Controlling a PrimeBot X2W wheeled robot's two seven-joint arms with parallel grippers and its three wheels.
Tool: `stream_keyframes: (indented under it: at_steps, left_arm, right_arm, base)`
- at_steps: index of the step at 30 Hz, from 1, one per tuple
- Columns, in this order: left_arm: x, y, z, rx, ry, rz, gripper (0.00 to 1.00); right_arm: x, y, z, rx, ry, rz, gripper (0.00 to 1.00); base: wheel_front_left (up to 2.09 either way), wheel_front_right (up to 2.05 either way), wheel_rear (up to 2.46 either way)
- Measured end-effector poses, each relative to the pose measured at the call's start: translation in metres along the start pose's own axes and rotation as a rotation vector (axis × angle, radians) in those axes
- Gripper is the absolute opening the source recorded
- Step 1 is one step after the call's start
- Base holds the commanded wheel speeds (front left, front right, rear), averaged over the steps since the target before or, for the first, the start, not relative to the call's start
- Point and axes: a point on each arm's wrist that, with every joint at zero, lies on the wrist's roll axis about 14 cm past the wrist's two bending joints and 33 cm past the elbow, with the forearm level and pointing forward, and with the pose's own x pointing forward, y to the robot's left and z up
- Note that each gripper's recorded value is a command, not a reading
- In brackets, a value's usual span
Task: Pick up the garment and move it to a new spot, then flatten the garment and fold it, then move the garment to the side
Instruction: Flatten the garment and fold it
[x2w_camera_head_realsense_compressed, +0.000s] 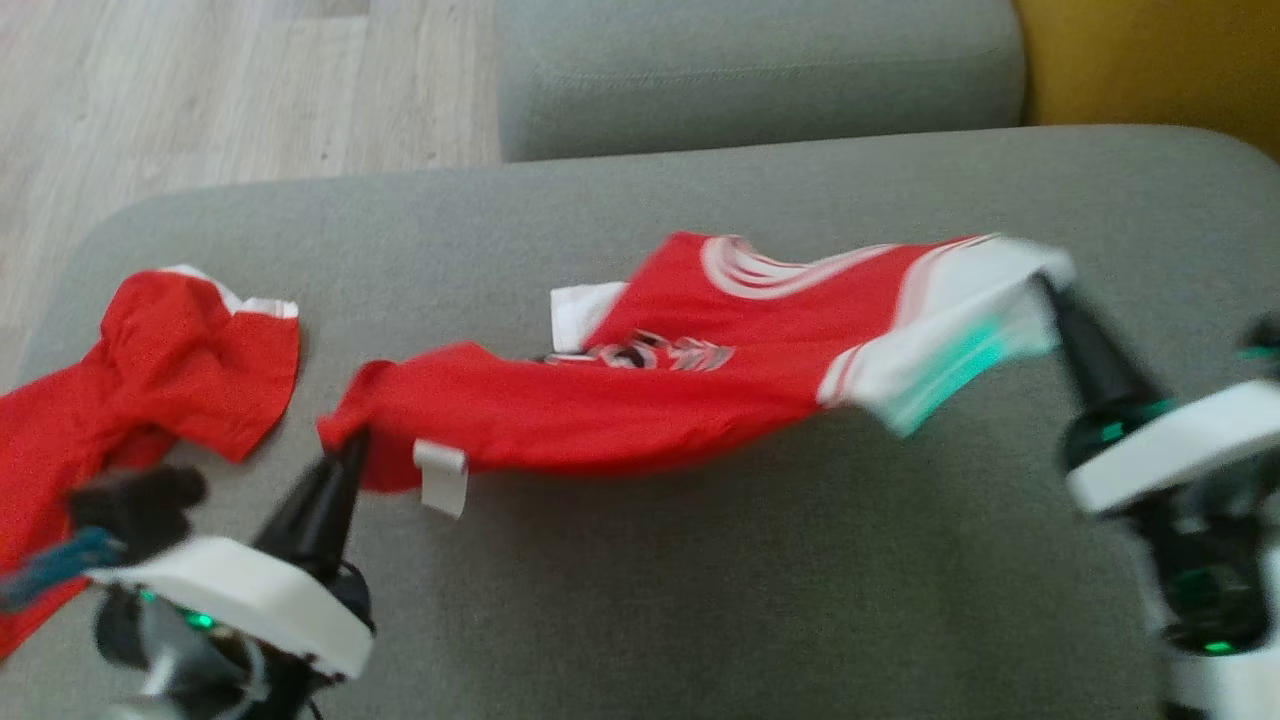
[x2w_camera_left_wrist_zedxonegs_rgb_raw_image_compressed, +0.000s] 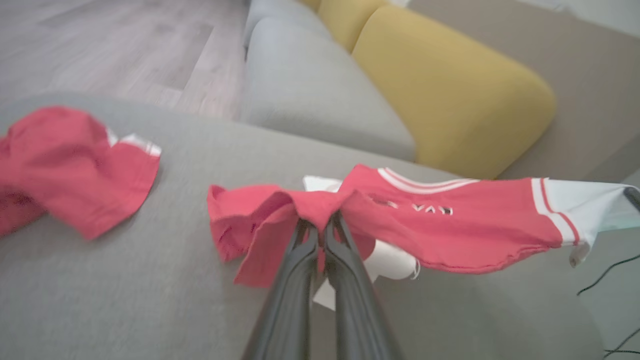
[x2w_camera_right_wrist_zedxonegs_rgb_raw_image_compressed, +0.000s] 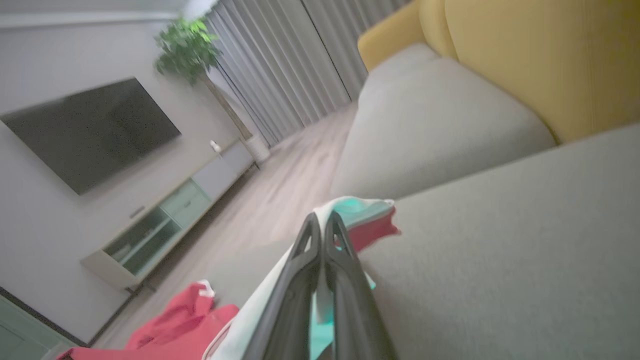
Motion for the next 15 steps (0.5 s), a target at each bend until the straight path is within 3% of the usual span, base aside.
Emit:
stream_keyframes:
  at_steps: [8,11,15]
  left_arm:
    - [-0.022,-0.07,0.109,0.029,-0.249,-0.26,0.0]
    - [-0.031,-0.105,0.154,0.062,-0.353,-0.392,0.0]
    - [-0.03,-0.125,0.174,0.074,-0.379,-0.475,0.0]
  right_arm:
    - [-0.046,0.044,0.112,-0.036,-0.29,0.132,0.0]
    - [-0.063,0.066,0.161,-0.1,-0.403,0.192,0.0]
    - [-0.067,0.077,0.188,-0.152,-0.452,0.213,0.0]
  base:
    - [0.0,0.0,0.0]
    - [0.0,0.0,0.0]
    - [0.0,0.0,0.0]
